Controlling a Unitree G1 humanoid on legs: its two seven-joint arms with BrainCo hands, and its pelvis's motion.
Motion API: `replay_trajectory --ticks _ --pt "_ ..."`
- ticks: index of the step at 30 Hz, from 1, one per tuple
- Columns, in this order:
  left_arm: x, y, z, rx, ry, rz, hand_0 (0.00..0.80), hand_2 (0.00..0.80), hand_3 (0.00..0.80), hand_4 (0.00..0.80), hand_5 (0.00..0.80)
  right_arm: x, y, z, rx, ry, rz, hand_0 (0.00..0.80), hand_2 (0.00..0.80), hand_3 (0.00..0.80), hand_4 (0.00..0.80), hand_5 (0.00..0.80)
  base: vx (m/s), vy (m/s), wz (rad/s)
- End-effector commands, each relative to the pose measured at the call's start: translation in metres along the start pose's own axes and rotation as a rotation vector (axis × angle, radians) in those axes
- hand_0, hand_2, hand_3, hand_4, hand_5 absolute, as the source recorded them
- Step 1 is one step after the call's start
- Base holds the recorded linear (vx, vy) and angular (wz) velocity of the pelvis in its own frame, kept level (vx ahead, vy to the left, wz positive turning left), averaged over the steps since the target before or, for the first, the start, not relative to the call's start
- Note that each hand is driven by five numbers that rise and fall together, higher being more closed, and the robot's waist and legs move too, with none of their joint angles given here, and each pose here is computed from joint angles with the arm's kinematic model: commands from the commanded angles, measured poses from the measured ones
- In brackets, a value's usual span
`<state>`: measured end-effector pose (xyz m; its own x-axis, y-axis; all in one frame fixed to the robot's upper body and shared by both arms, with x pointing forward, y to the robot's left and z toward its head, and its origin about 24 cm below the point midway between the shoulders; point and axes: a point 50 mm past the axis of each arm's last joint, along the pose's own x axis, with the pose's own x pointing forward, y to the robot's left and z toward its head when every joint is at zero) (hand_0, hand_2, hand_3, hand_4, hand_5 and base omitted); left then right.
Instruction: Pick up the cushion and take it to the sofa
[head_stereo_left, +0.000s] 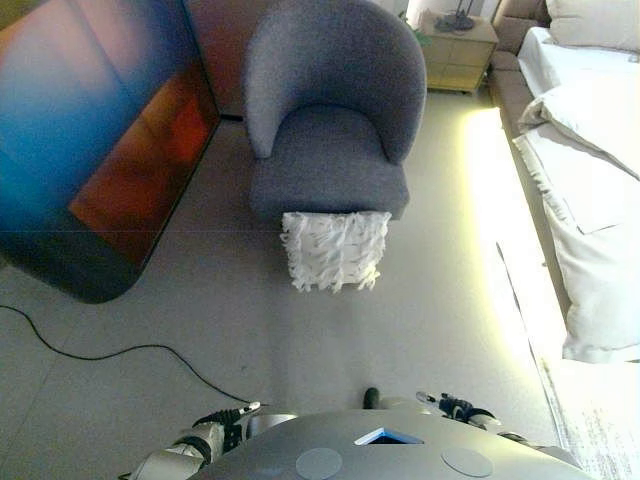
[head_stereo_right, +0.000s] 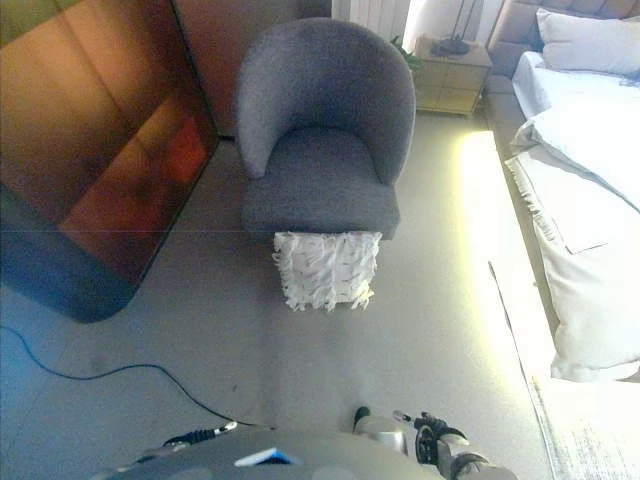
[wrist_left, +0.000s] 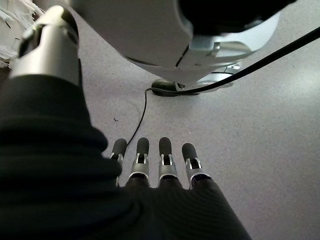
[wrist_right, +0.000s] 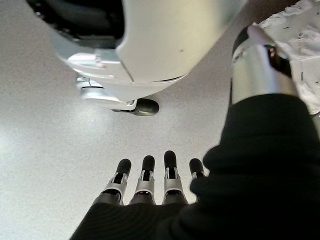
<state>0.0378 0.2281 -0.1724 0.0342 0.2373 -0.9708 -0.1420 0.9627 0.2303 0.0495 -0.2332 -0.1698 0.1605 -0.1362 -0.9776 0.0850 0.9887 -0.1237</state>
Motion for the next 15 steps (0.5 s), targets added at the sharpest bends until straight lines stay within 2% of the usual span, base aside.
replay_trajectory --ticks 1,15 --pt "-0.0006 -0.0029 0.0117 -0.018 0.005 0.001 0.000 0.000 0.000 0.000 0.000 0.0016 0.0069 0.0167 -0.023 -0.019 0.010 0.000 0.000 0.000 0.000 0.000 0.000 0.000 0.00" --pt "-0.0008 -0.0062 0.0126 0.037 0.002 -0.021 0.000 0.000 0.000 0.000 0.000 0.0016 0.0077 0.0221 -0.025 -0.032 0.022 0.000 0.000 0.000 0.000 0.000 0.003 0.000 0.02"
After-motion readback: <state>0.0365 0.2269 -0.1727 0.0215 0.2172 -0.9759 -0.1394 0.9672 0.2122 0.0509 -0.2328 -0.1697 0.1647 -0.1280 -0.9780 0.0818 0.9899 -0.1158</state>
